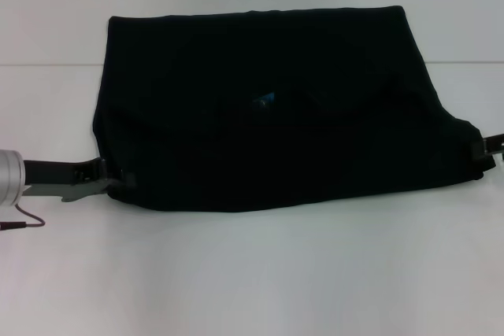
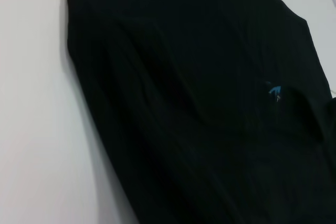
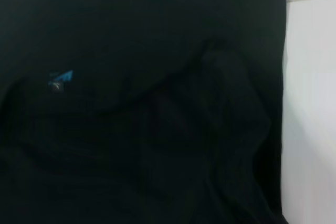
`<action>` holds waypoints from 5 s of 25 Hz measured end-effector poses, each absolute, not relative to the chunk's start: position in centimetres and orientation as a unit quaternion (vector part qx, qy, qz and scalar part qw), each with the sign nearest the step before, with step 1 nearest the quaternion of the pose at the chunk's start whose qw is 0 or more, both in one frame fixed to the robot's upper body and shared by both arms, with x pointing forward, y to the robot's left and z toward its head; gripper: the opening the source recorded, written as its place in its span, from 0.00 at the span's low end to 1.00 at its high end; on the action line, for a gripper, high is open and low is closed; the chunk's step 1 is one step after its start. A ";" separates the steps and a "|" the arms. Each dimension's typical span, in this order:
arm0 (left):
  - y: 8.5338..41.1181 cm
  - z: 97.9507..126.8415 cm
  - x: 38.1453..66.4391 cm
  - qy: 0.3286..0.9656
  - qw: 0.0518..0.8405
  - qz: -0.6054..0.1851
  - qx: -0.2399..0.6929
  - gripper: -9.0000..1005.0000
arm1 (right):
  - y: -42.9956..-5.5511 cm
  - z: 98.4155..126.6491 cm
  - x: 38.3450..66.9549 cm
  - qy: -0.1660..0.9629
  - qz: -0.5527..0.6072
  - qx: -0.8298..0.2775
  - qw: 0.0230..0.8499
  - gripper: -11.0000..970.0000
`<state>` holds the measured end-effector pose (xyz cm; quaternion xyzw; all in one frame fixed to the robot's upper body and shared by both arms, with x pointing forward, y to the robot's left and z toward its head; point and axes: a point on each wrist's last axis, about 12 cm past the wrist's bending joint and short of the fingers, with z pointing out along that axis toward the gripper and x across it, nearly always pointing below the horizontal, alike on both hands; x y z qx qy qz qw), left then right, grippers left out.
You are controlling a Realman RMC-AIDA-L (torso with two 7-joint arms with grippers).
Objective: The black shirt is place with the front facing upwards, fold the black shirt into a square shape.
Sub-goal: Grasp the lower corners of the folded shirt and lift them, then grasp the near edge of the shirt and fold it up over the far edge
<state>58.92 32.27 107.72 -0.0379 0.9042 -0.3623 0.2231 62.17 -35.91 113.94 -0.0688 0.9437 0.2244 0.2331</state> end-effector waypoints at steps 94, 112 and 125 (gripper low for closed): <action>35.5 112.4 57.7 0.852 0.221 -0.474 -0.031 0.04 | -36.7 111.6 57.4 0.879 0.411 -0.012 0.241 0.07; 34.0 110.9 62.4 0.832 0.362 -0.398 -0.138 0.04 | -33.7 110.1 61.9 0.821 0.389 0.096 0.407 0.07; 32.1 110.1 64.0 0.835 0.399 -0.348 -0.152 0.04 | -31.1 109.0 63.5 0.830 0.338 0.086 0.434 0.07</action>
